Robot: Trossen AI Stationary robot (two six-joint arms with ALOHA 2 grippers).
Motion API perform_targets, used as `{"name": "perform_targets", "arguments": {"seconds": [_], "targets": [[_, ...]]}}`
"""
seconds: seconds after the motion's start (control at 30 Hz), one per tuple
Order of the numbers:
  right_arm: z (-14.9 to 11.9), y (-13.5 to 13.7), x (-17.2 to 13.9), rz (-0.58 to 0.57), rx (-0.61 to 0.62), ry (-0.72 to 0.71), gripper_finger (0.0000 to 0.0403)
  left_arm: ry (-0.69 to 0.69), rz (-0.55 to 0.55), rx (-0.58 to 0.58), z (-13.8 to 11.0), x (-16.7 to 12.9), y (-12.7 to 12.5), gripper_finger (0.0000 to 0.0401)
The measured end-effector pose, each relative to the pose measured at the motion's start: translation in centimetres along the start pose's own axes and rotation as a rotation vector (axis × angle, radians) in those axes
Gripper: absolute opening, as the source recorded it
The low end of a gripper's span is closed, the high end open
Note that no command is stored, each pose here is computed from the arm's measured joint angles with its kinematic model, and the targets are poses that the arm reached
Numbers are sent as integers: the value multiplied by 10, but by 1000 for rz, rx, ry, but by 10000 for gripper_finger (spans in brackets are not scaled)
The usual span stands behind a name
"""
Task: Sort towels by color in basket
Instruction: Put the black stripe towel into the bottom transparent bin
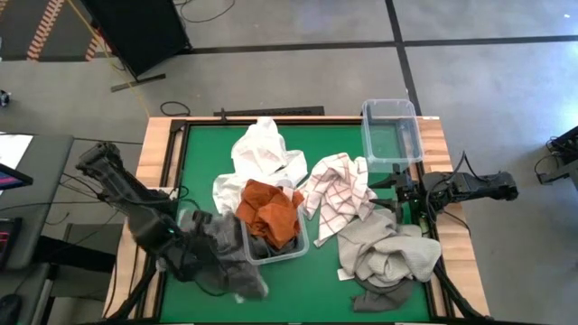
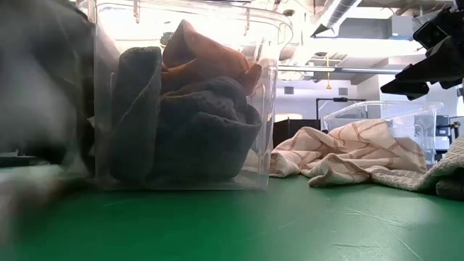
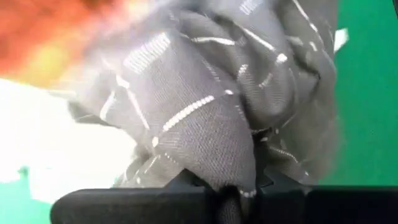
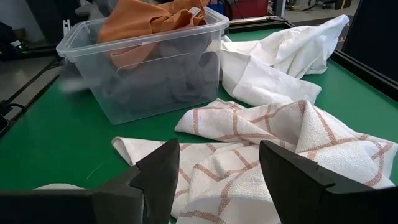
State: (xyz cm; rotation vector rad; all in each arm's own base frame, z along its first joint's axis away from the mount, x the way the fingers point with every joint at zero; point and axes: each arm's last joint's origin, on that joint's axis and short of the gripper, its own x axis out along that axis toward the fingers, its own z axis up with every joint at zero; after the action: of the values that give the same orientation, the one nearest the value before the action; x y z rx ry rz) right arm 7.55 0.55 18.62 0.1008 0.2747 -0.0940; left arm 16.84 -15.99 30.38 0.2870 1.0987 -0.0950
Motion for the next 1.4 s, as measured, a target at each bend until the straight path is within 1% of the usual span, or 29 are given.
{"name": "perform_targets", "arguments": {"seconds": [0.13, 0.27, 0.4, 0.53, 0.8, 0.97, 1.07, 1.17, 1.3, 1.4], "targets": [[0, 0, 0, 0, 0, 0, 249, -148, 135, 33, 17, -44, 12, 12], [0, 0, 0, 0, 0, 0, 249, -285, 242, 68, 30, -76, 23, 12], [0, 0, 0, 0, 0, 0, 249, -373, 360, 93, 40, -97, 36, 12], [0, 0, 0, 0, 0, 0, 249, -390, 453, 99, 47, -105, 50, 12], [0, 0, 0, 0, 0, 1, 249, -364, 552, 134, 65, -99, 78, 12], [0, 0, 0, 0, 0, 0, 249, -331, 588, 124, 73, -93, 99, 12], [0, 0, 0, 0, 0, 0, 249, -319, 574, 107, 77, -84, 112, 12], [0, 0, 0, 0, 0, 0, 249, -316, 525, 98, 81, -74, 121, 13], [0, 0, 0, 0, 0, 0, 249, -329, 483, 116, 89, -51, 128, 13], [0, 0, 0, 0, 0, 0, 249, -330, 453, 141, 98, -26, 131, 13]]}}
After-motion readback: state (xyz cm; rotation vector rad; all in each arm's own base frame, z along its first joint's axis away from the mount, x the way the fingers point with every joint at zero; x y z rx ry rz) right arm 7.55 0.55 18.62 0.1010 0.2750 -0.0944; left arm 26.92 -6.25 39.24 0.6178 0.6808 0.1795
